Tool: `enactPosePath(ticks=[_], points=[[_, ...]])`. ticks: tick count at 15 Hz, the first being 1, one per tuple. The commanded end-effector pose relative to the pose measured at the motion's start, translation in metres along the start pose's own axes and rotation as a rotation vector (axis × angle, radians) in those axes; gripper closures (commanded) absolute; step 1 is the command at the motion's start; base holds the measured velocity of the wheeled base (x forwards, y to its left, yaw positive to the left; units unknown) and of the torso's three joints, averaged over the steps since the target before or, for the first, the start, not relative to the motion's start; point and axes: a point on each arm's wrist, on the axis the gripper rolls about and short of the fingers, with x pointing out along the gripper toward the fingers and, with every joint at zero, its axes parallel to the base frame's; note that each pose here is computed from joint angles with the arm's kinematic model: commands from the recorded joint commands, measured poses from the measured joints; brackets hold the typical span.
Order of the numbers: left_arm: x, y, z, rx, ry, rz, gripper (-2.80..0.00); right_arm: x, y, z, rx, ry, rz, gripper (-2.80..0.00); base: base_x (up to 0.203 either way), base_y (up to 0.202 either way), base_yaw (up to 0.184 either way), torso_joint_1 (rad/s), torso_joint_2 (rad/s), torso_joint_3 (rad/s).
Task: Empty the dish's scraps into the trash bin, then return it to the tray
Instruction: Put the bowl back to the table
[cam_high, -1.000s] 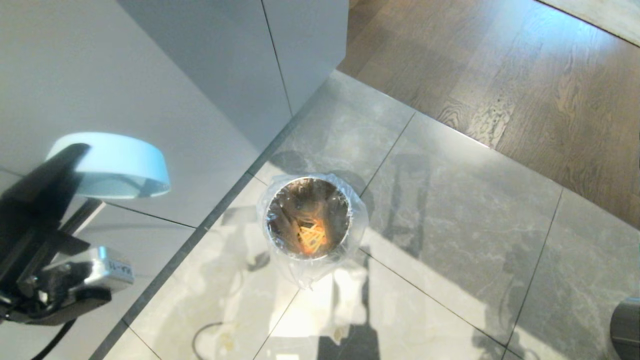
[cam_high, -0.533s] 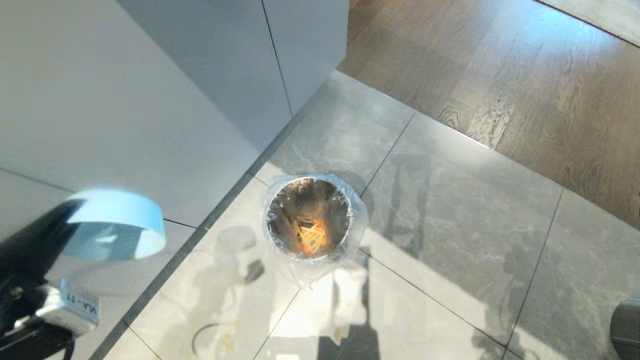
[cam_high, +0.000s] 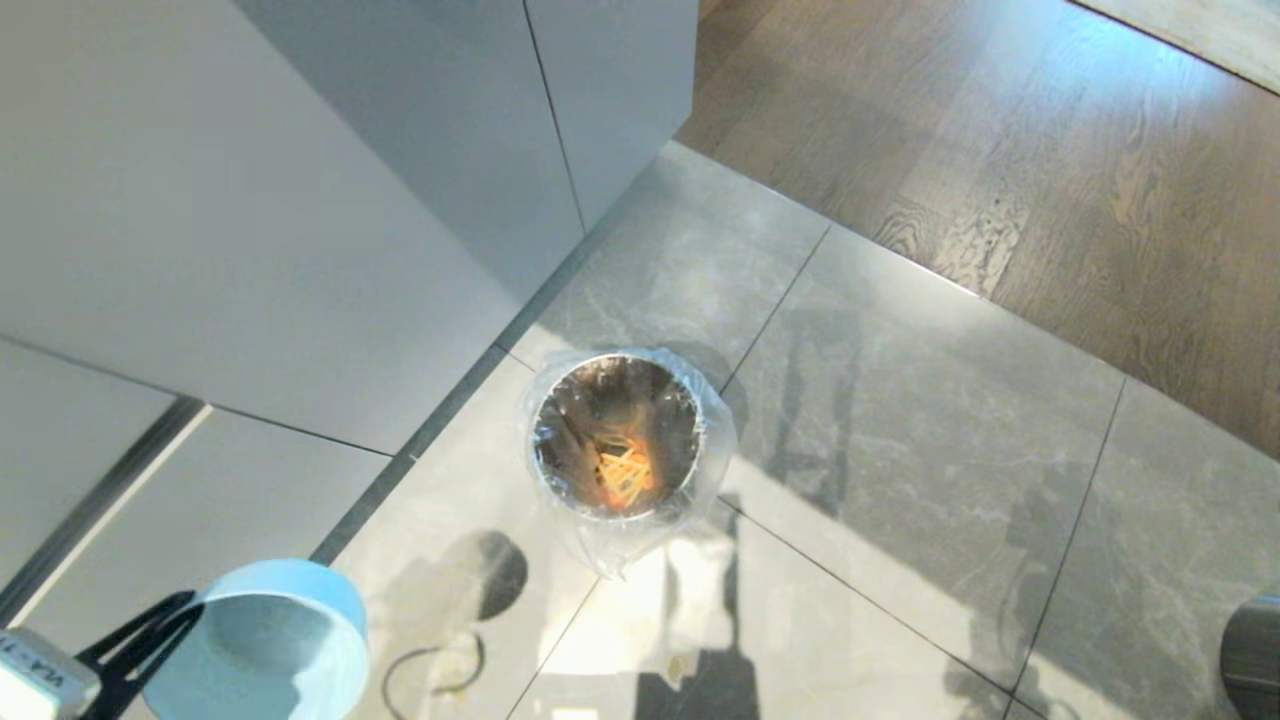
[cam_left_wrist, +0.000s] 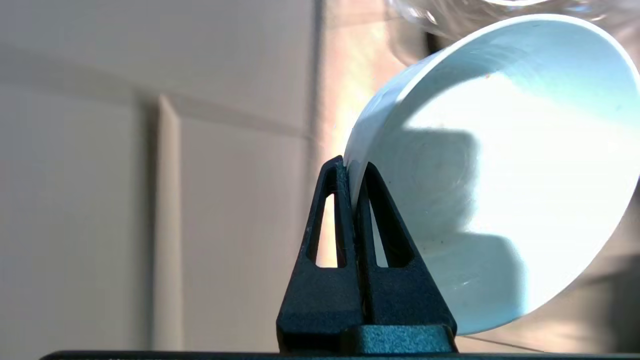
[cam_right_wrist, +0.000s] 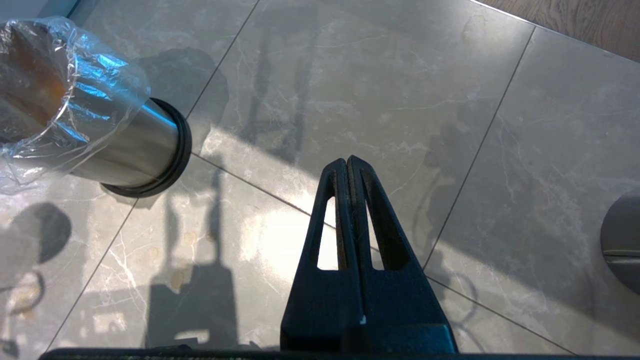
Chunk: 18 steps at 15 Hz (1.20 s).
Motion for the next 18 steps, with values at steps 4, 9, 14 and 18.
enactPosePath(ticks=[4,9,14,18], points=[[-0.033,-0.015,-0.027,-0.617,0.077,0.023,0.0,0.0,0.0,0.0,0.001,-0.001,0.0,0.0,0.0,0.0,0.0,0.0,0.0,0.0],[-0.049,-0.027,-0.045,-0.719,0.159,0.115,0.0,0.0,0.0,0.0,0.001,-0.001,0.0,0.0,0.0,0.0,0.0,0.0,0.0,0.0],[-0.053,-0.028,-0.045,-0.722,0.136,0.198,0.0,0.0,0.0,0.0,0.001,-0.001,0.0,0.0,0.0,0.0,0.0,0.0,0.0,0.0],[-0.058,-0.029,-0.046,-0.71,0.056,0.114,0.0,0.0,0.0,0.0,0.001,-0.001,0.0,0.0,0.0,0.0,0.0,0.0,0.0,0.0]])
